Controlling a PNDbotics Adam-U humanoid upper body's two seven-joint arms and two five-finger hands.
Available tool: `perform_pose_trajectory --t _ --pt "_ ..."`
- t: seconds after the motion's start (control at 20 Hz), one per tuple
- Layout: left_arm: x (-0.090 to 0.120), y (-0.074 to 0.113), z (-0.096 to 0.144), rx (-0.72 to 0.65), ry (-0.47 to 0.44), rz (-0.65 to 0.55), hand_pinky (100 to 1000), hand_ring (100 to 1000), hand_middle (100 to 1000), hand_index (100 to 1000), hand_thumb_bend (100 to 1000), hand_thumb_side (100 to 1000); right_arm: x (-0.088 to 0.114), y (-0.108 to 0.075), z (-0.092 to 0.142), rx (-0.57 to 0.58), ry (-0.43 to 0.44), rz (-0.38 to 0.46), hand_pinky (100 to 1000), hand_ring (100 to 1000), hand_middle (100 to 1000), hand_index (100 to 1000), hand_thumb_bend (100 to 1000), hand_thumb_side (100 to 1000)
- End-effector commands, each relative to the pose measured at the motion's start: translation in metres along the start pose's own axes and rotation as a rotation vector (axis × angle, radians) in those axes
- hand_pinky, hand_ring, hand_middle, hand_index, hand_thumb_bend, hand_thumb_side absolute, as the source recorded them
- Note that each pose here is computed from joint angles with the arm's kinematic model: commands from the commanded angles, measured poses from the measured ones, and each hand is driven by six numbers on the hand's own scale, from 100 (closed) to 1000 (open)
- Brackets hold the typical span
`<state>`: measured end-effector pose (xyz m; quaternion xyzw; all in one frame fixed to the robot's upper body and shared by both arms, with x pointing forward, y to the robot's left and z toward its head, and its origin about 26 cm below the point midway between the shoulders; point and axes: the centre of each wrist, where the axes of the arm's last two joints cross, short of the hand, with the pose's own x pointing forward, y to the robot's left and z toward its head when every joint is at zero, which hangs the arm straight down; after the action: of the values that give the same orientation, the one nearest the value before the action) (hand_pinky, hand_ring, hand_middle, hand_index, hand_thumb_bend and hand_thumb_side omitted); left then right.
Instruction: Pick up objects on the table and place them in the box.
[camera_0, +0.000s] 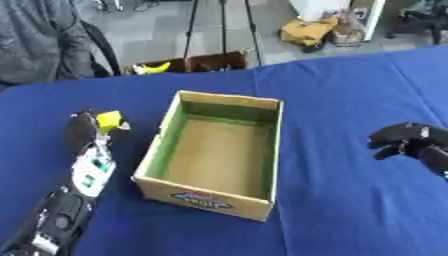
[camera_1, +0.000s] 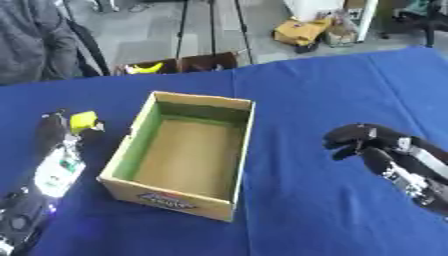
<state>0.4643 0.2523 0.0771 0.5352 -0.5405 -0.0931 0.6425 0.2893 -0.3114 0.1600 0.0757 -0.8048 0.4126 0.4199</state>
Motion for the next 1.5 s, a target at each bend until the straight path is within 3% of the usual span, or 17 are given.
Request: perform_pose_trajectory --t 0.05,0.4,0.7,0.85,1.15,1.5 --pt "0.014 0.025 -0.012 0.116 -0.021 0.049 267 390 381 731 100 195 0.004 -0.005 -0.001 -0.001 -0.013 0.018 745 819 799 847 100 793" --pt "0.046 0.059 -0.010 0.190 -0.161 0.160 270 390 382 727 100 215 0.003 -0.005 0.000 -0.004 -0.011 0.013 745 819 799 848 100 791" --pt "0.088 0.079 0.016 0.149 -0.398 0.206 275 392 387 726 100 205 0.003 -0.005 -0.001 0.000 -0.014 0.009 745 819 798 848 100 791" --pt "0.099 0.081 0.031 0.083 -0.525 0.211 278 393 392 730 100 188 0.004 -0.005 -0.002 0.006 -0.018 0.008 745 819 799 848 100 790" --pt "0.108 0.058 0.057 -0.084 -0.704 0.104 291 400 405 735 100 160 0.003 -0.004 -0.003 0.015 -0.017 0.001 745 819 798 848 100 791" --pt "0.101 0.011 0.085 -0.312 -0.800 -0.073 302 404 413 737 100 170 0.003 -0.004 -0.004 0.020 -0.019 0.001 745 819 798 848 100 794"
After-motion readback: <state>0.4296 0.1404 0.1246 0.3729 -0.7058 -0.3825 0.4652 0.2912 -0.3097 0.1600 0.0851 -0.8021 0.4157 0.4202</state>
